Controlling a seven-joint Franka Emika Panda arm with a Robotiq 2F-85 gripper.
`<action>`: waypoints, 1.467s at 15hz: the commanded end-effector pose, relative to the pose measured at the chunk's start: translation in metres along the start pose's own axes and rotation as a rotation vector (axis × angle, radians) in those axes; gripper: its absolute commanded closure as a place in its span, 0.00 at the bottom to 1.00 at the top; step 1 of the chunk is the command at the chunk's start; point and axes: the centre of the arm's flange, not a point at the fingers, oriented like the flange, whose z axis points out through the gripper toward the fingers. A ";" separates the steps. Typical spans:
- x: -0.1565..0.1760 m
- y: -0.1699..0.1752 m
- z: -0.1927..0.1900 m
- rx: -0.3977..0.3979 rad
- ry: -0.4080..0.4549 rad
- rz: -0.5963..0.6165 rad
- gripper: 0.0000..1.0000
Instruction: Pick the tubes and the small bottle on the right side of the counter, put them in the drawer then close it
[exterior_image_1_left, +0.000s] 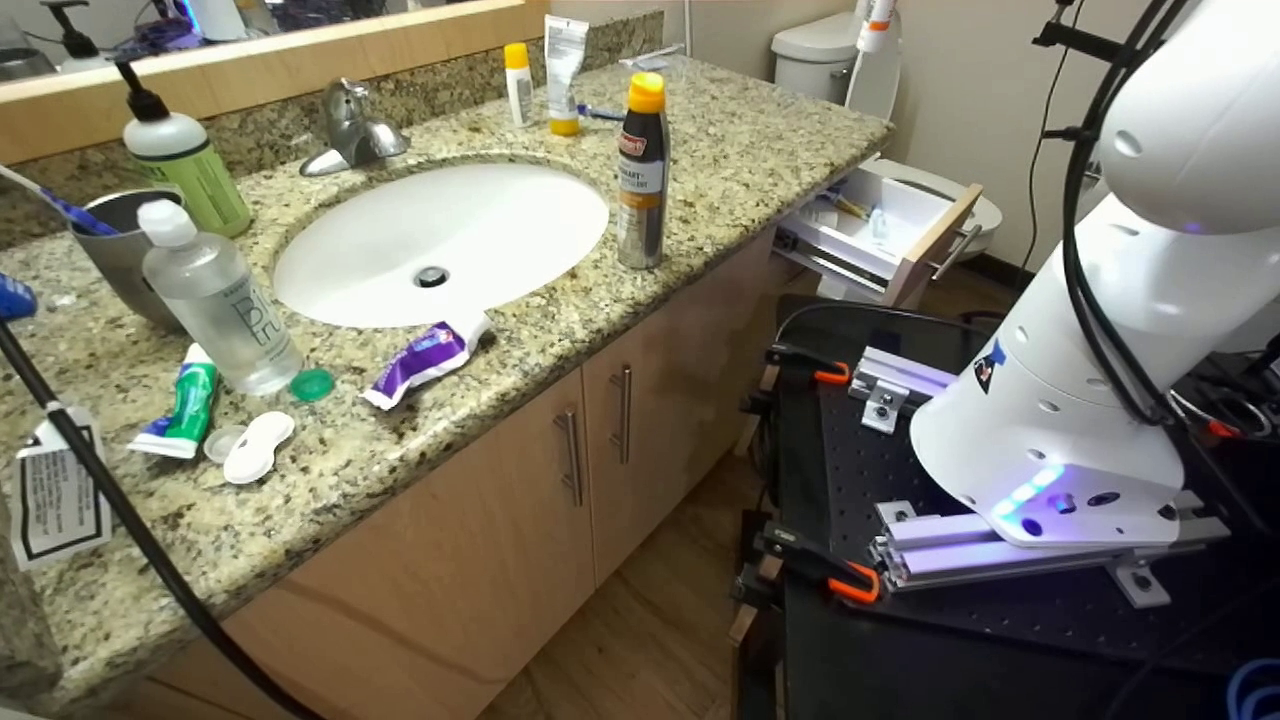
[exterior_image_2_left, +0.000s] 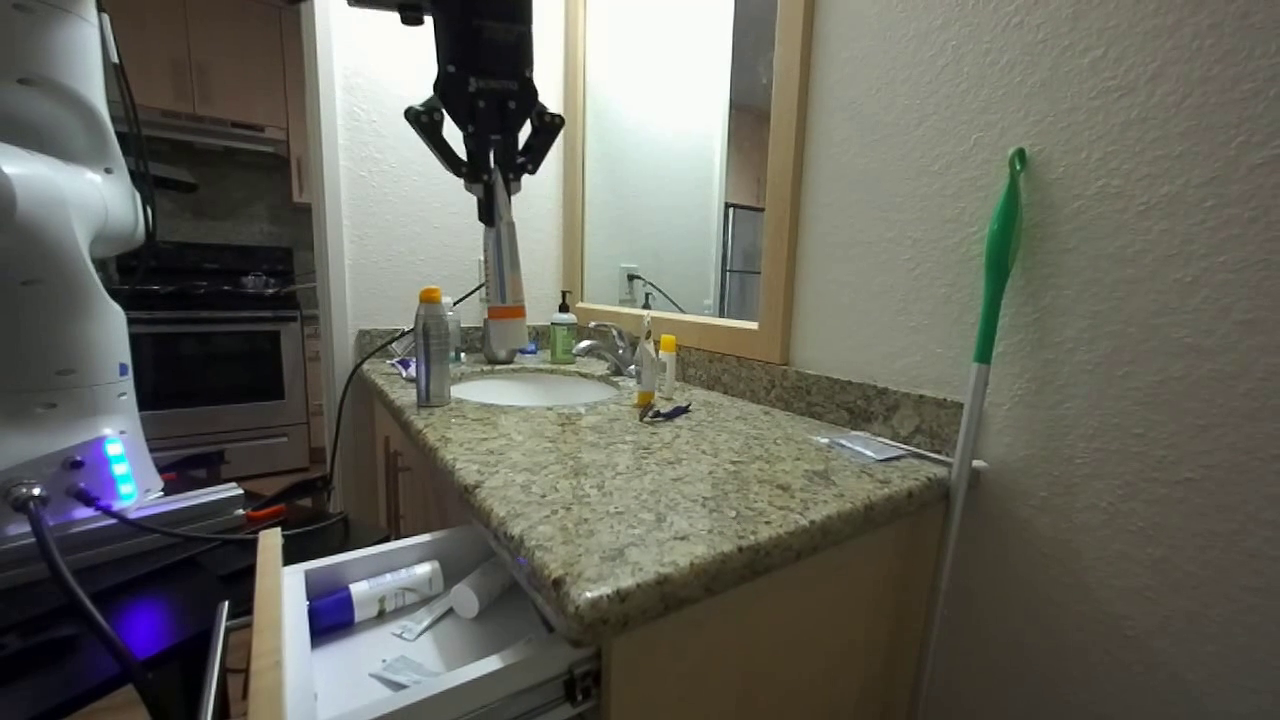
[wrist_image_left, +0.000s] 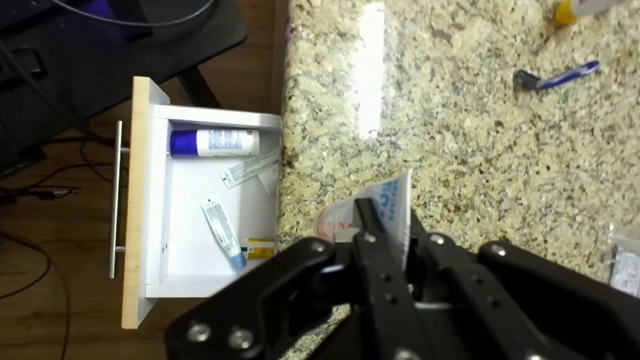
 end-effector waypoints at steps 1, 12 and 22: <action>-0.010 0.000 -0.013 -0.091 -0.093 -0.148 0.97; -0.039 0.004 0.047 -0.480 -0.067 -0.313 0.97; -0.032 0.012 0.141 -0.544 0.118 -0.299 0.97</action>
